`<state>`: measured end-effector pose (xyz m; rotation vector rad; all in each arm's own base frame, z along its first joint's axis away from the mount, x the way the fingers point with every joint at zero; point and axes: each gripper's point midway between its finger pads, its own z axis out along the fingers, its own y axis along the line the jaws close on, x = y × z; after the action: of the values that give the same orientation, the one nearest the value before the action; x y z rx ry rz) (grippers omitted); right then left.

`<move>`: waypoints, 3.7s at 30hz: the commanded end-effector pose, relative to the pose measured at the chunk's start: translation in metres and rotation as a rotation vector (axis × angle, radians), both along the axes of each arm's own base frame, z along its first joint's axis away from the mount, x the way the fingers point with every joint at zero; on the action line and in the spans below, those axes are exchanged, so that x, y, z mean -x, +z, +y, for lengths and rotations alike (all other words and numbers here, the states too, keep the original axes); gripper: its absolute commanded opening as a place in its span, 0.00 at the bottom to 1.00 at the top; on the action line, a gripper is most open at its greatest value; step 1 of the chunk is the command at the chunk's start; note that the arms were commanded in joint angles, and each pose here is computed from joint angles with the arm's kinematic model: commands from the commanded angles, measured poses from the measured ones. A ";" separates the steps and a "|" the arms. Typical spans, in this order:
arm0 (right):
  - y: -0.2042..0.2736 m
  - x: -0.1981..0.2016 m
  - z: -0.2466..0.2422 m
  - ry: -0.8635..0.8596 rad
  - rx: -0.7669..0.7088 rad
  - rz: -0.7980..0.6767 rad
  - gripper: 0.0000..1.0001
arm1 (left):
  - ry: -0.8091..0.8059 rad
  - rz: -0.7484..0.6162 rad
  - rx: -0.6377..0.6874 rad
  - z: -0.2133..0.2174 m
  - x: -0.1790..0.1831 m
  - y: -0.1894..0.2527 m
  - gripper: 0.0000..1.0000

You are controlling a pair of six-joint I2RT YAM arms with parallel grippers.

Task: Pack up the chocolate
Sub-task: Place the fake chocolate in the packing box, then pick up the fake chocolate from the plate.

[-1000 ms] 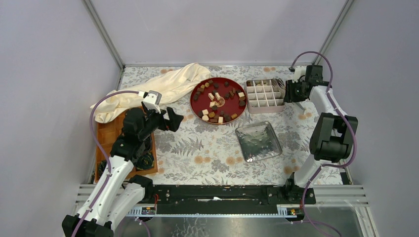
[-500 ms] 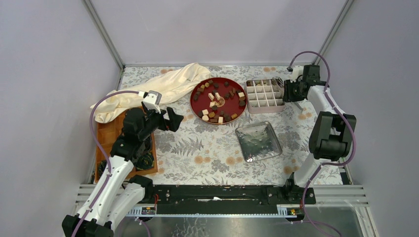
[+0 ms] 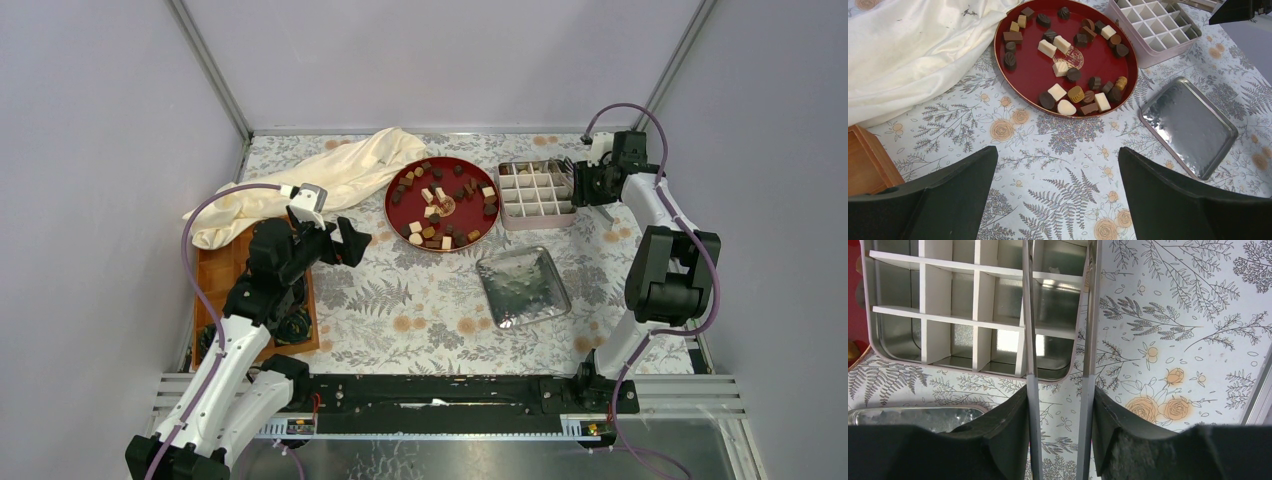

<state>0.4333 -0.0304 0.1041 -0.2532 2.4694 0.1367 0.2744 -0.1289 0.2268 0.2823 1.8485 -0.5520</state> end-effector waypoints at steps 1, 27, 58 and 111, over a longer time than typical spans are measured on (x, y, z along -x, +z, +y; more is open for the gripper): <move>0.025 -0.020 0.001 0.003 0.014 -0.094 0.49 | -0.006 -0.031 0.009 -0.002 0.000 0.005 0.99; 0.082 0.010 0.060 0.230 -0.199 -0.247 0.47 | -0.004 -0.027 0.006 -0.002 -0.001 0.004 0.99; -0.003 0.037 0.225 0.572 -0.031 -0.018 0.46 | 0.006 -0.017 -0.006 0.000 -0.004 -0.001 0.99; 0.029 0.023 0.243 0.524 -0.093 -0.064 0.08 | 0.010 -0.013 -0.008 0.001 -0.004 -0.003 0.99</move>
<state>0.4015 0.2071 0.0705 -0.8686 2.4269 0.3959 0.2756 -0.1290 0.2209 0.2809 1.8663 -0.5506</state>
